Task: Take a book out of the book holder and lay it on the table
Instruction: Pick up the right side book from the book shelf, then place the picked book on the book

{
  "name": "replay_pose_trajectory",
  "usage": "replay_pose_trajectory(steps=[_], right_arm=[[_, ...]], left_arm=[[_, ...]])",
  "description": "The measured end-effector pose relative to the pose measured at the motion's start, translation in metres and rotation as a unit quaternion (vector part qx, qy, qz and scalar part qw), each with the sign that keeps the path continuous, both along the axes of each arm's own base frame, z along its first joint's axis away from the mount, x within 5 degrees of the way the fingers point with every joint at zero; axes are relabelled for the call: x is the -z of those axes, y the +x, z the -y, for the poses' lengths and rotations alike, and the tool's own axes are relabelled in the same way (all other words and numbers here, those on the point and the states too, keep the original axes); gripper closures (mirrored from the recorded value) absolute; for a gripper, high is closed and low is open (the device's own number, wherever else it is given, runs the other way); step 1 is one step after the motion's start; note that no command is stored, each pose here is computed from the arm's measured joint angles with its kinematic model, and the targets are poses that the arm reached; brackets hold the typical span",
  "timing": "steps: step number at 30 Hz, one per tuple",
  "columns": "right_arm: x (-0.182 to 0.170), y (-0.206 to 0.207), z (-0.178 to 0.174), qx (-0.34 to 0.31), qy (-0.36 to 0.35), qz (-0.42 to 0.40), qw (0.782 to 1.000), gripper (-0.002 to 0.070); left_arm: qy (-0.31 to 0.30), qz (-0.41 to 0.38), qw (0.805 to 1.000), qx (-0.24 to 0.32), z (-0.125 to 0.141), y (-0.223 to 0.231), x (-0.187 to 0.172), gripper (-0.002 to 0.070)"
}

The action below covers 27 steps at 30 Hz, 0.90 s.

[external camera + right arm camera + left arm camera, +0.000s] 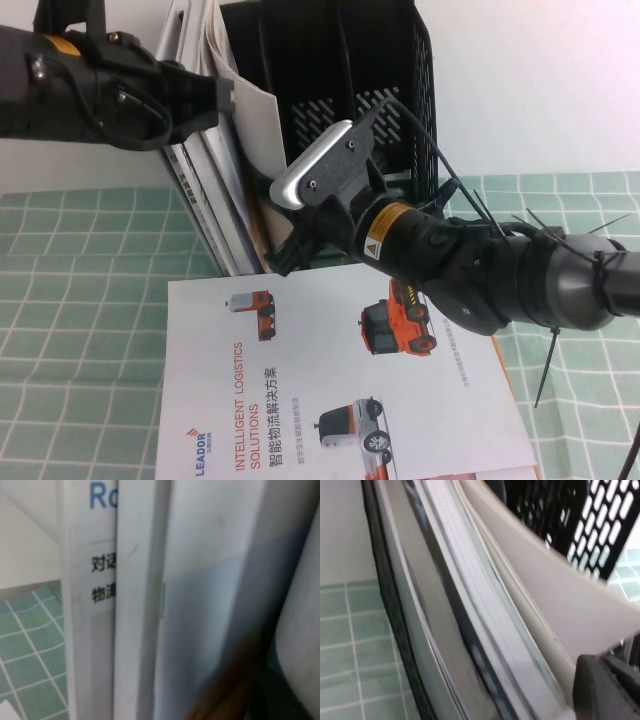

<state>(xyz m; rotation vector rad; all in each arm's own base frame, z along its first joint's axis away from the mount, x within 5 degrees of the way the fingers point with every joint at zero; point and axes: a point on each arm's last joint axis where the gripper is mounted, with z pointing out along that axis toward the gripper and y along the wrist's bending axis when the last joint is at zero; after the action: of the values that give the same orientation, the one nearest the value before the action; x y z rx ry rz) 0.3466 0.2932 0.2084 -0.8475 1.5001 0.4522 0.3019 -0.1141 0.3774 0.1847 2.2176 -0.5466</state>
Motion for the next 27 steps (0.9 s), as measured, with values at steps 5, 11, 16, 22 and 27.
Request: replay_pose_trajectory(steps=[5,11,16,22,27], right_arm=[[-0.034,-0.003,0.007,0.019,0.011,0.054,0.998,0.0656],[-0.104,-0.019,0.026,0.047,0.035,0.143,0.988,0.0662],[-0.15,-0.039,0.044,0.055,0.007,0.195,0.979,0.0666],[-0.2,-0.074,0.07,0.048,-0.046,0.235,0.97,0.0667],[-0.23,-0.106,0.099,0.055,-0.102,0.24,0.964,0.0668]], left_arm=[[0.014,0.001,1.0,0.021,-0.004,-0.018,-0.01,0.0678],[0.019,0.07,0.997,0.039,-0.016,-0.058,-0.048,0.0678],[0.034,0.156,0.986,0.054,-0.029,-0.1,-0.081,0.0678],[0.041,0.232,0.971,0.044,-0.048,-0.151,-0.104,0.0678],[0.031,0.285,0.958,0.024,-0.063,-0.191,-0.092,0.0678]])
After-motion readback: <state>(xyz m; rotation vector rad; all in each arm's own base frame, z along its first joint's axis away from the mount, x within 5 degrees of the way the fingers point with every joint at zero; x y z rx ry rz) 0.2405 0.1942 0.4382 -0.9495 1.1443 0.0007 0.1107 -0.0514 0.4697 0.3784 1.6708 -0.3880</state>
